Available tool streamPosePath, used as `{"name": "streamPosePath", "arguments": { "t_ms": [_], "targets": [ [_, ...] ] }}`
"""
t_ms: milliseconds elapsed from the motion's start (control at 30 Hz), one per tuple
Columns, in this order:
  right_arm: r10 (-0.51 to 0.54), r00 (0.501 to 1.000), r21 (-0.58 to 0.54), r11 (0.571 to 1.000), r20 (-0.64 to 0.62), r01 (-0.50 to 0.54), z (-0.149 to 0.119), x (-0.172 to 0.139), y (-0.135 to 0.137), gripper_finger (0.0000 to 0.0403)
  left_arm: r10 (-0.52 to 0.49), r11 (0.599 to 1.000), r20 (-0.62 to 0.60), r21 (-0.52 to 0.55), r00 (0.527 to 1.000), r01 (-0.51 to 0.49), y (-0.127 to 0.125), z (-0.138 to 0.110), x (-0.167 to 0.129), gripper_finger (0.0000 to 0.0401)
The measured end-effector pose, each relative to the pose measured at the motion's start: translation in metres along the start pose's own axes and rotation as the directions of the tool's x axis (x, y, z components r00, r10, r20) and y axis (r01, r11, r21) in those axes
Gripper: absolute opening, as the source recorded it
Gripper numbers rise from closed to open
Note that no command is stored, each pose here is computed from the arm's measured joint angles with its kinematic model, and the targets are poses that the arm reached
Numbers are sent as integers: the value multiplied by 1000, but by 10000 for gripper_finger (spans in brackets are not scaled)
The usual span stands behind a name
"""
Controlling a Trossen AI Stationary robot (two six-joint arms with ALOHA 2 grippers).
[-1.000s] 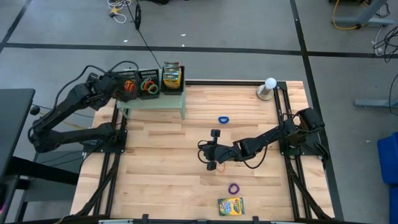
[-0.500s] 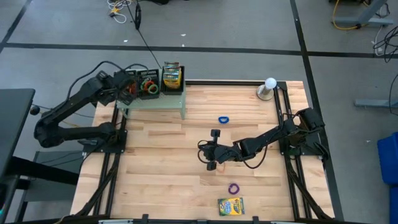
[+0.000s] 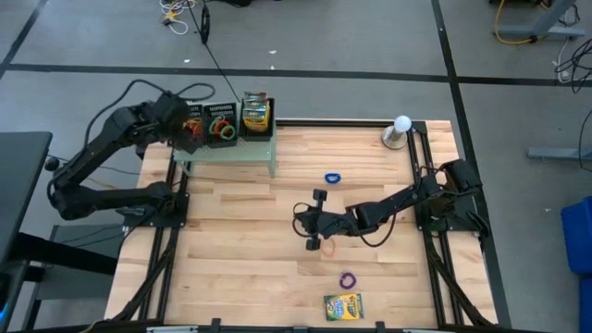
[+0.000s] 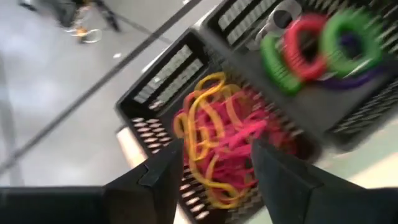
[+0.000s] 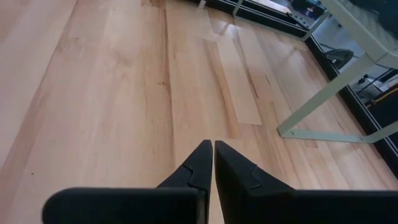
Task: Pick & Place Office Desk Supplies
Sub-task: Put the red rubber band into the left black bin on the shelf
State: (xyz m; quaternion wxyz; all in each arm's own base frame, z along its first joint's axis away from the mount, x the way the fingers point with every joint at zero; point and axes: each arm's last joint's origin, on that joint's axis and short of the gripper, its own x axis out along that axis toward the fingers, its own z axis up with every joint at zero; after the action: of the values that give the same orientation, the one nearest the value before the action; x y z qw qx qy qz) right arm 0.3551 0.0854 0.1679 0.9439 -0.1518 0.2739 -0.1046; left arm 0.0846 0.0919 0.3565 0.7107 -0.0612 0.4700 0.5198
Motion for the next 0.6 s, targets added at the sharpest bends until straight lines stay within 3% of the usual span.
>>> {"name": "streamPosePath", "arguments": {
  "t_ms": [100,267,433,500,600],
  "targets": [
    [4,1000,-1,1000,1,-4,0,0,1,25,-48,996,23,-79,999,49,6,4,-7,177],
    [5,1000,-2,1000,-1,-5,0,0,1,25,6,982,-23,-188,1000,-10,17,6,-1,142],
    [5,1000,-3,1000,-3,-5,0,-1,1,25,64,981,-75,-177,995,-76,28,5,6,112],
    [5,1000,-4,1000,-4,-5,0,0,1,25,39,986,-63,-158,997,-49,29,4,4,100],
    [5,1000,-3,1000,-4,-5,0,0,1,25,-65,984,31,-166,997,69,27,3,-4,82]
  ]
}}
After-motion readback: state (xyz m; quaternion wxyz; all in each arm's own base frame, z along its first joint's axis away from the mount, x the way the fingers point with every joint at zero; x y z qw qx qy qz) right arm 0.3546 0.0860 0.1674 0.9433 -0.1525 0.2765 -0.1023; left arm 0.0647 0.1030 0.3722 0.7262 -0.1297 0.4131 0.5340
